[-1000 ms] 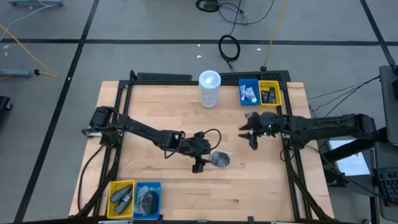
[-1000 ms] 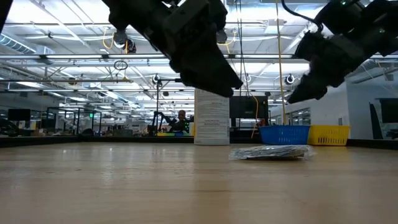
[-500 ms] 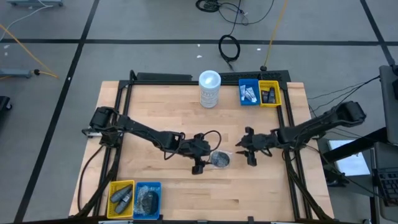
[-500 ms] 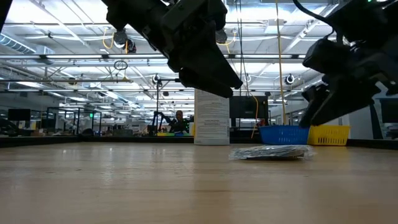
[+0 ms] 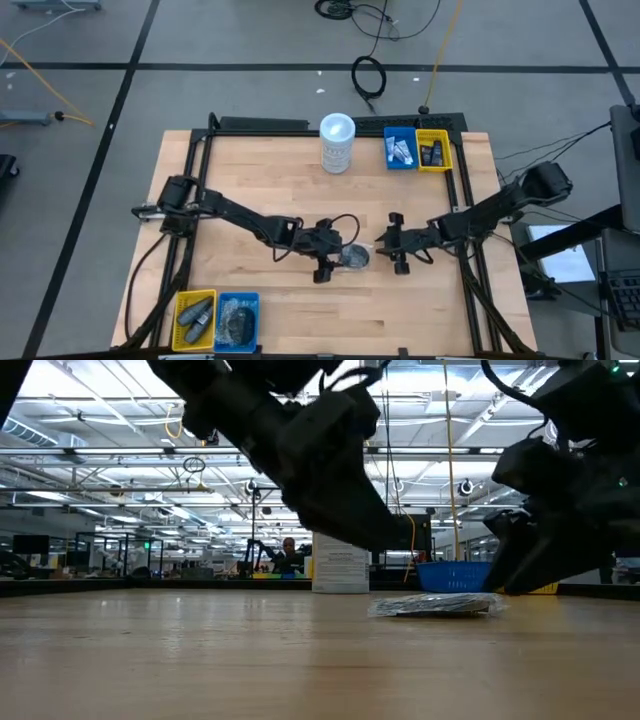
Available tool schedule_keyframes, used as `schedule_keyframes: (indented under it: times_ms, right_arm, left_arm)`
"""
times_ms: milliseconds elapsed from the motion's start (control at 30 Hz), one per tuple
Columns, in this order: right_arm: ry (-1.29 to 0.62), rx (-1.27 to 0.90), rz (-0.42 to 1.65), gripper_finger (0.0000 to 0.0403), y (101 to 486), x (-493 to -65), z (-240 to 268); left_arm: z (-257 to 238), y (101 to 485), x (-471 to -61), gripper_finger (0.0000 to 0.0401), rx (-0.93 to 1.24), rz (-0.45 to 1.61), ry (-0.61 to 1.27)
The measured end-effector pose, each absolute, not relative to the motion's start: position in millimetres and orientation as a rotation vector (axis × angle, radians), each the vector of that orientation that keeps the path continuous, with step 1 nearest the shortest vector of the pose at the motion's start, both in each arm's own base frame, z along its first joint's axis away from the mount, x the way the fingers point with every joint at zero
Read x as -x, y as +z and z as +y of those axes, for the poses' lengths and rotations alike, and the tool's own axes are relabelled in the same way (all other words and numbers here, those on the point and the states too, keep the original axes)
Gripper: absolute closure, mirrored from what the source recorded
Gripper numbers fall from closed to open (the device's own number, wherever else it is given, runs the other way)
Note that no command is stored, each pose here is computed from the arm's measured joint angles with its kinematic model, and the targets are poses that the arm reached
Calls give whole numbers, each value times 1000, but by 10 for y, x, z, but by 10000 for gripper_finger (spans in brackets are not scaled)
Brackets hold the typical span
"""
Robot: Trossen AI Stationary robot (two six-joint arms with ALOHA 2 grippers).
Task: Pick & Place Travel size toiletries
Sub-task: Stack the black hairbrush on top of the black hairbrush in the bottom blue bin
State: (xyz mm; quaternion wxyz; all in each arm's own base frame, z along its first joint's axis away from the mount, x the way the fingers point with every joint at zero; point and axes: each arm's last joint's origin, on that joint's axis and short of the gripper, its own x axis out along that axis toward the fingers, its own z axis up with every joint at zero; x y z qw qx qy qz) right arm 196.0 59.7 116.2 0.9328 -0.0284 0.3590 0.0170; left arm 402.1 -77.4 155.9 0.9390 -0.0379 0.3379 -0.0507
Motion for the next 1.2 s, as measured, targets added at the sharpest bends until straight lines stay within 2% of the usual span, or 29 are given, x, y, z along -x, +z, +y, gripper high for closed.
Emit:
schedule_keyframes:
  times_ms: [633, 1200]
  right_arm:
    - [16, 93, 743, 246, 1006, -2033, 626]
    - [66, 172, 603, 245, 1110, -2117, 659]
  left_arm:
    - [-788, 1078, -4118, 146, 144, 740, -70]
    - [-789, 1072, -4138, 146, 152, 718, -72]
